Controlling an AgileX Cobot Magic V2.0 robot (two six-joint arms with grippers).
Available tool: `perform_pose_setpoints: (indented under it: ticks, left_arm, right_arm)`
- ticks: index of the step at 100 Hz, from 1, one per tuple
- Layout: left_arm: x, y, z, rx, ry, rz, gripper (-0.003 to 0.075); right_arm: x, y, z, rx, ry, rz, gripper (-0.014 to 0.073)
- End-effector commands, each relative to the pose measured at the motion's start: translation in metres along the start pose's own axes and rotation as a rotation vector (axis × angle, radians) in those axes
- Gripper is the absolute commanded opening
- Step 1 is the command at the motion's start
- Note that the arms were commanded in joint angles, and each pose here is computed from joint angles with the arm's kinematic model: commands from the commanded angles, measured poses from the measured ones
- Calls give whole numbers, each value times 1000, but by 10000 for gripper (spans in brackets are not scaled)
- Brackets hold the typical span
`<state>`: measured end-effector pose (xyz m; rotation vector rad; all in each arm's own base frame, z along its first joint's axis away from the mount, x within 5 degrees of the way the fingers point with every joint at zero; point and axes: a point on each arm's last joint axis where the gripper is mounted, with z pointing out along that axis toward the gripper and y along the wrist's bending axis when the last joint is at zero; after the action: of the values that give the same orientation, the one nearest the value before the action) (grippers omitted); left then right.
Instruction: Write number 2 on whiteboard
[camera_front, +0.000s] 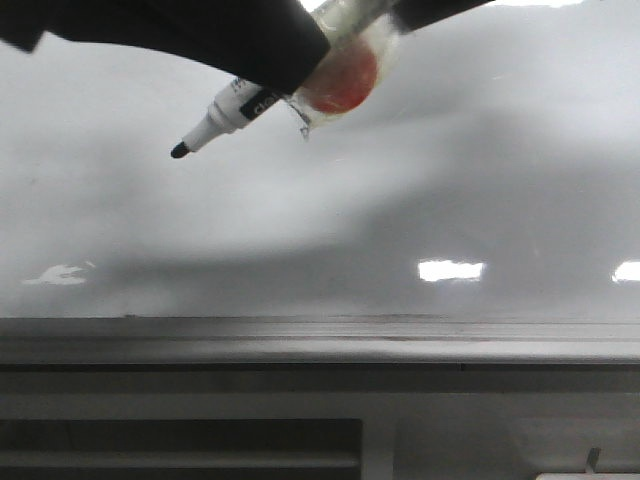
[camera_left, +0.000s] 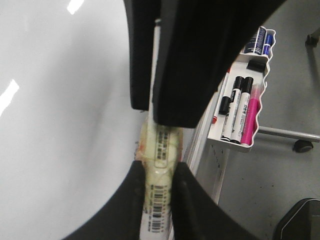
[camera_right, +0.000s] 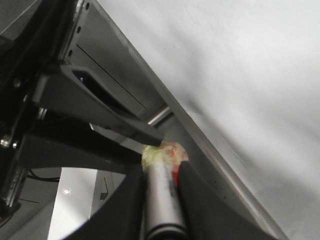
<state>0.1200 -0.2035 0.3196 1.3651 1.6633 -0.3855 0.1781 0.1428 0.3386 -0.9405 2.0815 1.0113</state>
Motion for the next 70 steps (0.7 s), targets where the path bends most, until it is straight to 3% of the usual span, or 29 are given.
perform_pose_setpoints:
  ticks: [1, 9, 16, 33, 40, 55, 70]
  left_arm:
    - [-20, 5, -10, -35, -131, 7, -19]
    - [-20, 5, -10, -33, -131, 3, 2]
    - [-21, 5, -11, -33, -134, -5, 87]
    - [-26, 13, -24, -65, -171, -46, 461]
    - [-26, 19, -33, -90, -186, -89, 519]
    - [-17, 29, -55, -138, -155, -157, 432]
    - [-16, 36, -82, -191, -221, -217, 192]
  right_arm:
    - [-12, 9, -7, -33, -66, -36, -73]
    - [-12, 9, -7, -33, -65, -36, -66]
    - [-13, 8, -7, -29, -68, -35, -66]
    - [-14, 10, -11, -11, -94, -45, -66]
    - [-16, 13, -16, 12, -127, -58, -66]
    - [-21, 16, -35, 149, -280, -88, -66]
    - [-19, 14, -46, 260, -383, -88, -66]
